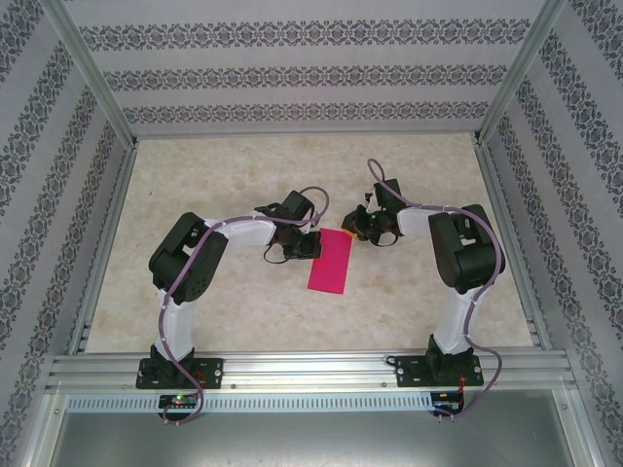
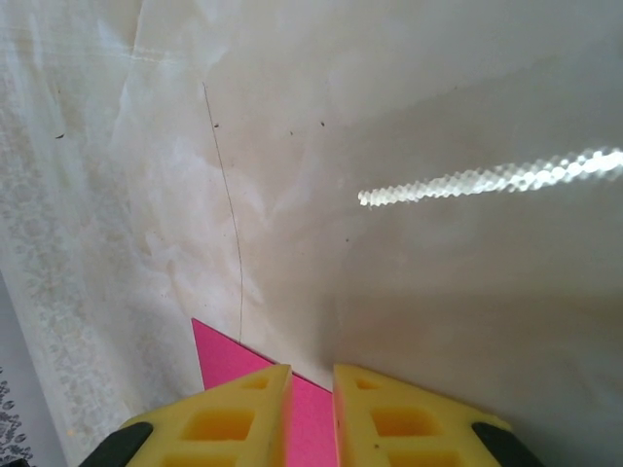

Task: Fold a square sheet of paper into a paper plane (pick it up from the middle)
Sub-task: Fold the square sheet of paper in half at the center of the table, then move the square sheet of paper to the center of the table, then fold the triangle a second time at the center of the table.

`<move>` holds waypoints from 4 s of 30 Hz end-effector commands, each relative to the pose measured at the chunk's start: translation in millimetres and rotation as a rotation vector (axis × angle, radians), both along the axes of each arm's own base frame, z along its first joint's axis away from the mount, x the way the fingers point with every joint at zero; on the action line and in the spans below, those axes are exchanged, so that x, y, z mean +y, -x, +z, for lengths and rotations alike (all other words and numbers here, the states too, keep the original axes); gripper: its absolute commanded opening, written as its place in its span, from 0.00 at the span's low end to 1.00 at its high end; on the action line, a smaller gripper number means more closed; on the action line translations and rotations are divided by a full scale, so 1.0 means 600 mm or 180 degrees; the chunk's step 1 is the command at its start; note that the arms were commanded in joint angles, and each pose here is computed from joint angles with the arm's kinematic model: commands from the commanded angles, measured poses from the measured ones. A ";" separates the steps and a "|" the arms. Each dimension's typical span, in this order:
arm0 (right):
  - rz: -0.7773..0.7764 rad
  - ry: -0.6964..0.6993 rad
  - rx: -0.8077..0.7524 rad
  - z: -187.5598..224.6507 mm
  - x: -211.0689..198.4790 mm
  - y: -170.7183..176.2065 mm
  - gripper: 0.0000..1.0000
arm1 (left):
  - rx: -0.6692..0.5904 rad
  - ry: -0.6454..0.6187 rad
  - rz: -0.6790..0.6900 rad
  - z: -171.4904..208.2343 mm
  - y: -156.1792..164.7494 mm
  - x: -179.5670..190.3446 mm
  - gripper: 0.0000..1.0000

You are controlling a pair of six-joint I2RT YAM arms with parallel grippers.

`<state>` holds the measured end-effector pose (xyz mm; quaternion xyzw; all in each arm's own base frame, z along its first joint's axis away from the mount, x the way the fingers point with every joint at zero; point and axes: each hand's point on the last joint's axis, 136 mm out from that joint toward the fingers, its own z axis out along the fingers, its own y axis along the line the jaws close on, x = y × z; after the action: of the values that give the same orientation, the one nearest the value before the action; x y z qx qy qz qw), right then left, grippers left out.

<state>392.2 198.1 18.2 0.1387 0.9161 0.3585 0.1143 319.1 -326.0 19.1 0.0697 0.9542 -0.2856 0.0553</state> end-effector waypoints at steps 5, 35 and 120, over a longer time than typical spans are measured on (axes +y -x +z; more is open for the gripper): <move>0.0023 -0.0096 -0.0267 0.067 0.002 -0.008 0.20 | 0.0327 -0.0293 -0.0088 -0.046 0.044 0.018 0.00; -0.0114 0.0595 -0.0193 0.062 -0.039 0.106 0.27 | 0.0194 0.0124 -0.0055 0.030 0.056 -0.019 0.00; 0.0210 0.0517 -0.0215 0.030 0.043 0.181 0.37 | 0.0314 0.0360 0.0607 0.021 0.052 0.048 0.34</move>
<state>275.2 222.9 24.4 0.0766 0.9517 0.2702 0.1244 285.9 -295.1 29.9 -0.0327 0.9449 -0.3234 0.0396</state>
